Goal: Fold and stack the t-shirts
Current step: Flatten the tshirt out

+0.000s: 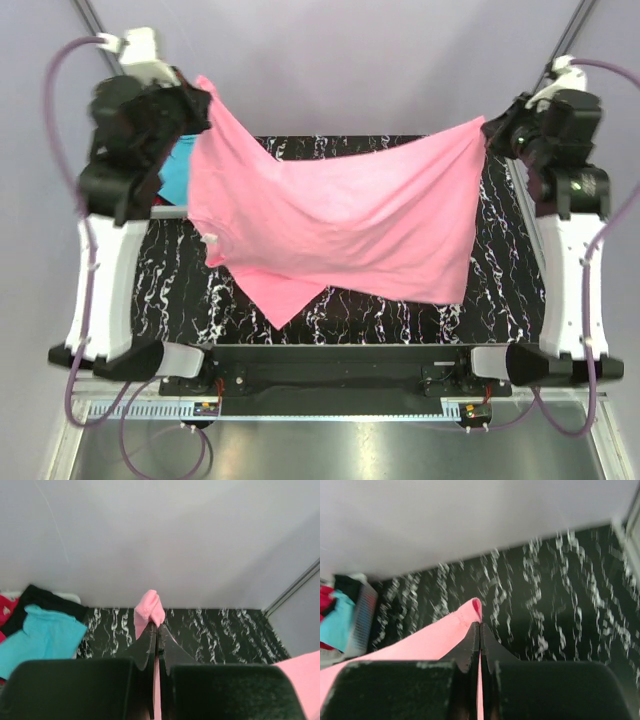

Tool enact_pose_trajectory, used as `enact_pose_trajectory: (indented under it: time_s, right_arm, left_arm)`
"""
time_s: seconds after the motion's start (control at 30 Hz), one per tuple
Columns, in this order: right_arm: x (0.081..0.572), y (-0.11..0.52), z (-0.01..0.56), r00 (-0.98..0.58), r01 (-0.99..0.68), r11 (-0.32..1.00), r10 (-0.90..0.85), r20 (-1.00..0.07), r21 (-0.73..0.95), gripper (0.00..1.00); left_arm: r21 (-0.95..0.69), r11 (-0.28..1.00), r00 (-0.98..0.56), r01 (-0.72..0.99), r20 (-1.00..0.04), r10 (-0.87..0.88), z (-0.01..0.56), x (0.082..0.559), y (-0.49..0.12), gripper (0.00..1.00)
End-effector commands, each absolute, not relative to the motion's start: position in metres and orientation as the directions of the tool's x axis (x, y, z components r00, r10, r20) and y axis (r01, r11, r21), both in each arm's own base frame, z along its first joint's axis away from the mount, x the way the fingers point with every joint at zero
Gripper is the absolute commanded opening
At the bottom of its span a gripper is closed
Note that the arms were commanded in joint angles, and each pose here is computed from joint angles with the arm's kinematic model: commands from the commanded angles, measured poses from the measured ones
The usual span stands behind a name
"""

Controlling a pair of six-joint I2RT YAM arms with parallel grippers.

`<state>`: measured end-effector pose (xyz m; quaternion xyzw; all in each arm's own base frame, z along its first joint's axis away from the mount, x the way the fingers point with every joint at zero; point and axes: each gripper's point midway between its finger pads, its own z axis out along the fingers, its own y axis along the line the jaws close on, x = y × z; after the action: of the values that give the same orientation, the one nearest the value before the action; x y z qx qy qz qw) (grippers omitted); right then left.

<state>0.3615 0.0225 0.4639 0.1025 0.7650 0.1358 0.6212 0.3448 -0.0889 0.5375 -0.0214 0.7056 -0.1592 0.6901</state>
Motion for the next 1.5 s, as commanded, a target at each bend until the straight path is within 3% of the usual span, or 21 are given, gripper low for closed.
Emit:
enact_pose_trajectory:
  time_s: [0.0,0.13,0.33,0.47,0.6,0.67,0.7,0.83,0.87,1.07,1.33,1.47]
  right_arm:
    - [0.397,0.02,0.349,-0.461,0.145,0.919,0.39,-0.797,0.366,0.0]
    - [0.416,0.018,0.255,-0.579,0.225,0.911,0.41,-0.705,0.345,0.0]
    - [0.454,0.02,0.125,-0.701,0.331,0.885,0.463,-0.542,0.327,0.0]
    - [0.478,0.024,0.094,-0.735,0.345,0.879,0.471,-0.488,0.329,0.0]
    - [0.478,0.022,0.075,-0.76,0.348,0.888,0.455,-0.464,0.302,0.0]
    - [0.472,0.015,0.068,-0.772,0.363,0.897,0.441,-0.458,0.253,0.0]
    - [0.47,0.012,0.066,-0.777,0.365,0.9,0.435,-0.456,0.236,0.0]
    - [0.458,-0.009,0.061,-0.786,0.41,0.904,0.418,-0.455,0.122,0.0]
    - [0.457,-0.015,0.061,-0.782,0.425,0.9,0.418,-0.463,0.094,0.0]
    - [0.444,-0.036,0.061,-0.774,0.488,0.873,0.444,-0.451,0.022,0.0]
    - [0.425,-0.054,0.051,-0.779,0.526,0.85,0.479,-0.405,-0.007,0.0]
    - [0.428,-0.044,0.046,-0.793,0.505,0.862,0.481,-0.374,0.038,0.0]
  left_arm:
    - [-0.267,0.954,-0.326,0.137,-0.921,-0.211,0.427,0.404,-0.111,0.0]
    - [-0.316,0.934,-0.451,0.169,-0.867,-0.212,0.341,0.432,-0.146,0.0]
    - [-0.331,0.941,-0.647,0.066,-0.732,-0.212,0.193,0.453,-0.169,0.0]
    - [-0.352,0.935,-0.74,0.036,-0.638,-0.212,0.138,0.444,-0.176,0.0]
    - [-0.357,0.934,-0.772,0.014,-0.597,-0.217,0.122,0.422,-0.172,0.0]
    - [-0.309,0.951,-0.776,-0.001,-0.599,-0.195,0.115,0.412,-0.16,0.11]
    - [-0.286,0.958,-0.787,-0.001,-0.591,-0.177,0.112,0.407,-0.156,0.37]
    - [-0.182,0.982,-0.78,-0.042,-0.609,-0.146,0.111,0.408,-0.134,0.8]
    - [-0.166,0.984,-0.77,-0.06,-0.62,-0.152,0.116,0.414,-0.13,0.83]
    - [-0.221,0.957,-0.77,-0.189,-0.571,-0.284,0.113,0.433,-0.098,0.8]
    - [-0.255,0.962,-0.783,0.095,-0.616,-0.086,0.116,0.449,-0.141,0.78]
    - [-0.255,0.961,-0.818,0.104,-0.572,-0.063,0.091,0.451,-0.149,0.73]
